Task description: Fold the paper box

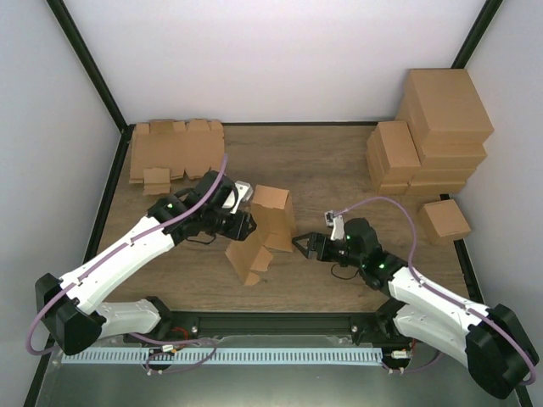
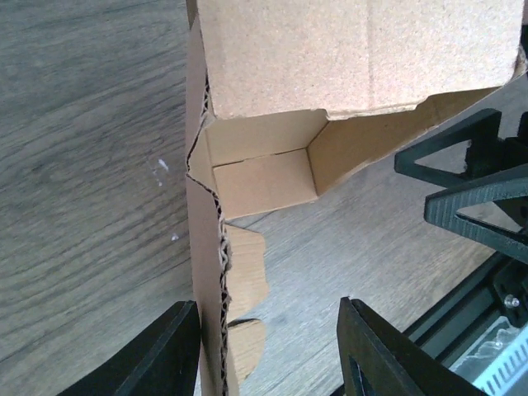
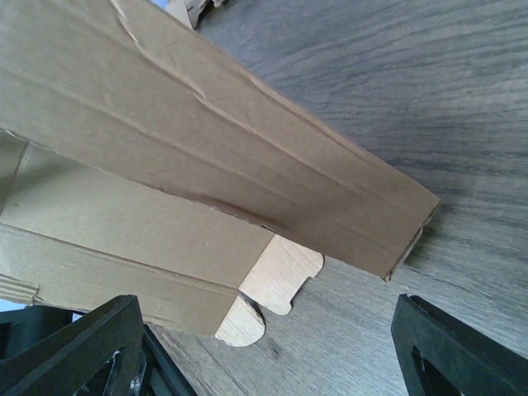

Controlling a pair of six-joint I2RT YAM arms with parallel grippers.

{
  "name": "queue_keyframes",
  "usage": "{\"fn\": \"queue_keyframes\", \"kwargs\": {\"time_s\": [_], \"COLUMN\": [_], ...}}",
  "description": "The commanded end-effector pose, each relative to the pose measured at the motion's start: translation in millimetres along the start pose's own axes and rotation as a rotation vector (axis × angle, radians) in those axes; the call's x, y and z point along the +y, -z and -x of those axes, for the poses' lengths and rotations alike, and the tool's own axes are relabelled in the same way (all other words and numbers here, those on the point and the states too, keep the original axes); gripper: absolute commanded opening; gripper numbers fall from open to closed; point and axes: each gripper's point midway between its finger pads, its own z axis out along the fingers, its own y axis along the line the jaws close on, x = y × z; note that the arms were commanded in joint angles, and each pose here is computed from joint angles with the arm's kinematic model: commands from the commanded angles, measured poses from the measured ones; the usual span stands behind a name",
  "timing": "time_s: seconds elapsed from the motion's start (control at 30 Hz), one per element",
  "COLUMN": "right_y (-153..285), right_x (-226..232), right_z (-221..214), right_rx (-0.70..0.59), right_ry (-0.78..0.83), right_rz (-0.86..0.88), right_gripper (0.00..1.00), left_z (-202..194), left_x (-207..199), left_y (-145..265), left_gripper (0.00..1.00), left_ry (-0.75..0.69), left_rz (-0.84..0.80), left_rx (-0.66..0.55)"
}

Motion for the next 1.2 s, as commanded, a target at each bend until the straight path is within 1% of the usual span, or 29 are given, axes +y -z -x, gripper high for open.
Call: {"fn": "queue_keyframes", "kwargs": {"time_s": [0.0,0.1,0.2,0.23,0.37,0.47,0.57,0.7,0.77,0.83,0.87,0.93,0.97,1.1,1.17], "right_y": [5,9,13,15,23,26,29,31,29,21,14,-1,-8,-20,-28], "right_x": [19,25,31,33,37,40,44,56,64,70,69,64,59,50,49], "right_z": [22,30,39,42,53,58,63,76,82,86,85,78,74,68,66], "right_rx": [-0.067,-0.088,-0.113,-0.124,-0.157,-0.168,-0.181,-0.199,-0.194,-0.164,-0.134,-0.062,-0.030,0.009,0.042], "right_ry": [0.035,0.034,0.043,0.048,0.056,0.054,0.052,0.060,0.072,0.090,0.094,0.103,0.109,0.142,0.151], "right_rz": [0.060,0.071,0.065,0.059,0.032,0.029,0.031,0.042,0.050,0.060,0.056,0.040,0.033,0.018,0.016], "right_gripper": [0.85,0.85,0.85,0.85,0.85,0.85,0.85,0.85,0.85,0.86,0.86,0.86,0.86,0.86,0.86], "left_z": [7,6,10,13,30,46,58,69,68,57,49,37,33,24,18], "left_x": [-17,-19,-21,-23,-24,-26,-17,18,39,68,78,87,90,105,110], "left_y": [2,-2,3,6,30,54,73,90,89,74,63,49,47,62,65], "left_gripper": [0.48,0.49,0.53,0.56,0.74,0.80,0.82,0.82,0.82,0.83,0.82,0.81,0.81,0.85,0.86], "left_ry": [-0.003,0.003,0.004,0.003,0.032,0.057,0.097,0.186,0.231,0.295,0.321,0.341,0.338,0.349,0.362], "left_rz": [-0.096,-0.105,-0.110,-0.115,-0.107,-0.114,-0.087,-0.012,0.024,0.064,0.054,0.025,0.035,0.128,0.147], "left_rx": [-0.032,-0.017,-0.032,-0.044,-0.131,-0.213,-0.281,-0.351,-0.364,-0.335,-0.302,-0.258,-0.257,-0.323,-0.333]}}
